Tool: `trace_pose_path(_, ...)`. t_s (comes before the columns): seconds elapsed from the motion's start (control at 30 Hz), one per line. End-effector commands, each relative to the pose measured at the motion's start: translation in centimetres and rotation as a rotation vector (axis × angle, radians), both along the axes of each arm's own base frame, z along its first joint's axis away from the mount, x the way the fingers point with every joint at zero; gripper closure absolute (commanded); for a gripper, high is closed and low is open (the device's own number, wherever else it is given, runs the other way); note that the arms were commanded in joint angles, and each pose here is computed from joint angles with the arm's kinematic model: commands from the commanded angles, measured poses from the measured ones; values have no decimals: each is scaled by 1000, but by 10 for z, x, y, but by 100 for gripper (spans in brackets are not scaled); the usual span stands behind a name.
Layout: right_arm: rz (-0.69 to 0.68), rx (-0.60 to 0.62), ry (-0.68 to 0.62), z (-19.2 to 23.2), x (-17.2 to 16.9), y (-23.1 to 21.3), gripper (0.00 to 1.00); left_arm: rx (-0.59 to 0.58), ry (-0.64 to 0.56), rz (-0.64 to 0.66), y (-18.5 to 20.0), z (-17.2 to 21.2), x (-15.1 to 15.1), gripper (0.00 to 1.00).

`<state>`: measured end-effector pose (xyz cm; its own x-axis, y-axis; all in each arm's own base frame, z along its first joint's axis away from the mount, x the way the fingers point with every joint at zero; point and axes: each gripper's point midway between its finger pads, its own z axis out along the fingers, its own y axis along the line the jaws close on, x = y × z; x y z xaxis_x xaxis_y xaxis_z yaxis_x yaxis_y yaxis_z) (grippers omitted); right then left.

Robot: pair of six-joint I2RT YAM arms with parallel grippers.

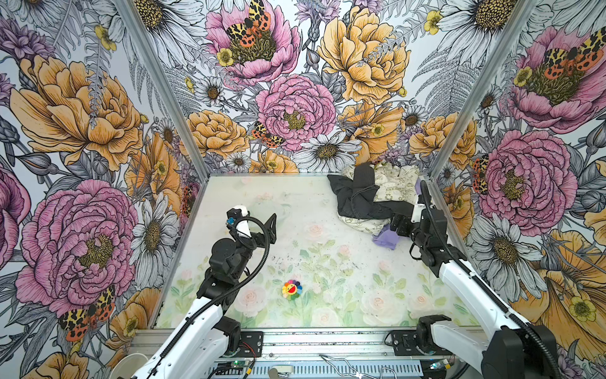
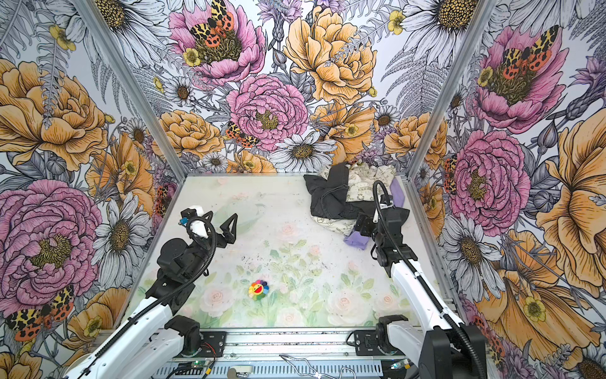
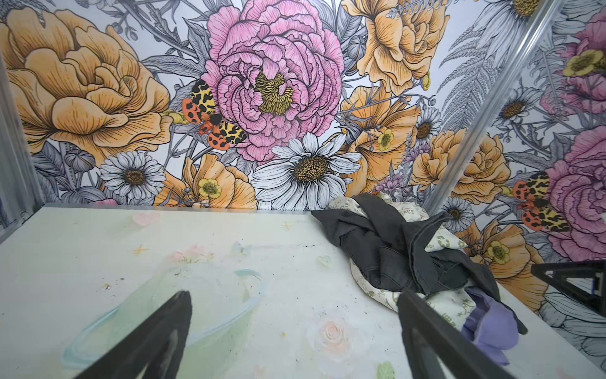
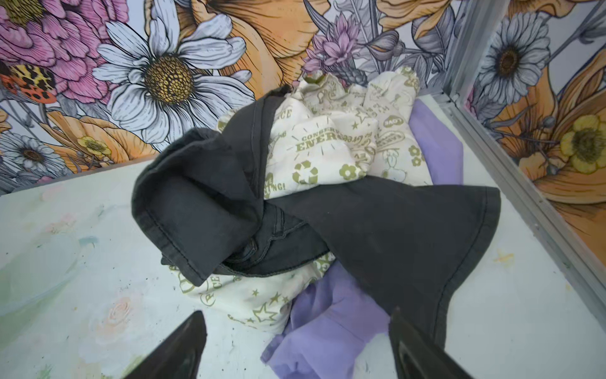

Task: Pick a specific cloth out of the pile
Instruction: 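Reach the right gripper down to the lavender shirt under the jeans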

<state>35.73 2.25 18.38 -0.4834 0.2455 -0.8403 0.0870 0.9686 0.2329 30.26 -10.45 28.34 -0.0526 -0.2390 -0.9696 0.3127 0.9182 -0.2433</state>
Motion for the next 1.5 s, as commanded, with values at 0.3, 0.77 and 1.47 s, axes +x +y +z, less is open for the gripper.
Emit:
trace_pose_path(0.3,-214,20,140,-54,-7,-27,27,13,7,-131,-34,8,-3,1)
trace_pose_path(0.77,-188,58,259,-93,11,-16,39,16,0,-145,-38,11,-5,1)
trace_pose_path(1.47,-180,168,268,-113,22,-7,80,10,-9,-143,-38,15,-5,1)
